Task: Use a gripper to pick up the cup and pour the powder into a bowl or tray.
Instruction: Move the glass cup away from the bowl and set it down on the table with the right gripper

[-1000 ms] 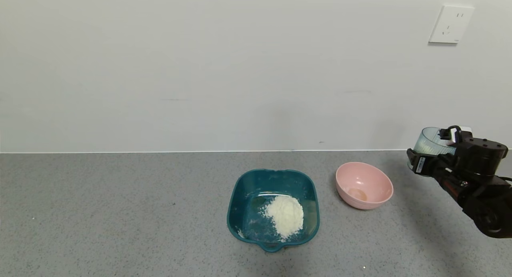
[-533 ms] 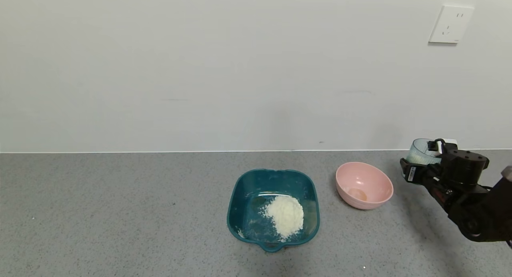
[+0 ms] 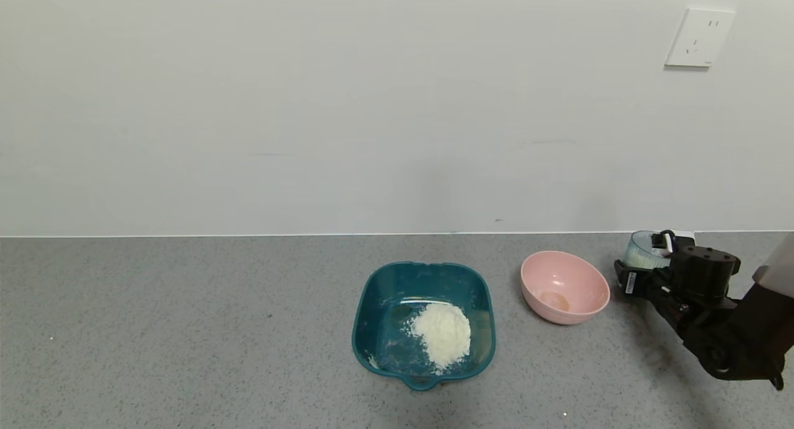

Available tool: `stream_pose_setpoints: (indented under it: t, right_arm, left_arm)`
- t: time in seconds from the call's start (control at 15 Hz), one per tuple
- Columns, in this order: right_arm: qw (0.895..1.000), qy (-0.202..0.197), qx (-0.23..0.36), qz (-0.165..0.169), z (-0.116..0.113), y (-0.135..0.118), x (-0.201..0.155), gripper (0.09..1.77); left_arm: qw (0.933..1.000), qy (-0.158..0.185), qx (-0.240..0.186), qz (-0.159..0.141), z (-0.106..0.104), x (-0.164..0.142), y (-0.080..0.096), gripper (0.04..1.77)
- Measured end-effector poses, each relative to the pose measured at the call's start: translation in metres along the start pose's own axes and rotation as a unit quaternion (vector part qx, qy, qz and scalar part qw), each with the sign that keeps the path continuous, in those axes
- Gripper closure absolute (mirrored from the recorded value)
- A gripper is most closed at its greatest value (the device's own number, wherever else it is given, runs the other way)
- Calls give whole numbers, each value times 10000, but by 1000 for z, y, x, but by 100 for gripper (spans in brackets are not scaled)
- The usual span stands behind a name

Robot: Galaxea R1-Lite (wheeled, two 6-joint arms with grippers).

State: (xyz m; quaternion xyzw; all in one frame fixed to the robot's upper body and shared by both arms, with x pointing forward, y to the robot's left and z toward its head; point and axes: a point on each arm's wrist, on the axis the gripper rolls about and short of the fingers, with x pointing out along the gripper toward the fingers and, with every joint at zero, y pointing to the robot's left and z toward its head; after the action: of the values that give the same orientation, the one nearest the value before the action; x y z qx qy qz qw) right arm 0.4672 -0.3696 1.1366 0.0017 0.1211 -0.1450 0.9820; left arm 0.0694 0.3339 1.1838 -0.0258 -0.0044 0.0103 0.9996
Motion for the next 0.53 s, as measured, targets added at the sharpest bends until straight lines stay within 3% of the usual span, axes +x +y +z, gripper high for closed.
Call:
stream_pose_setpoints:
  t: [0.53]
  right_arm:
    - [10000, 50, -17, 7, -3, 0, 0, 28]
  left_arm:
    - [10000, 0, 0, 0, 0, 0, 0, 9]
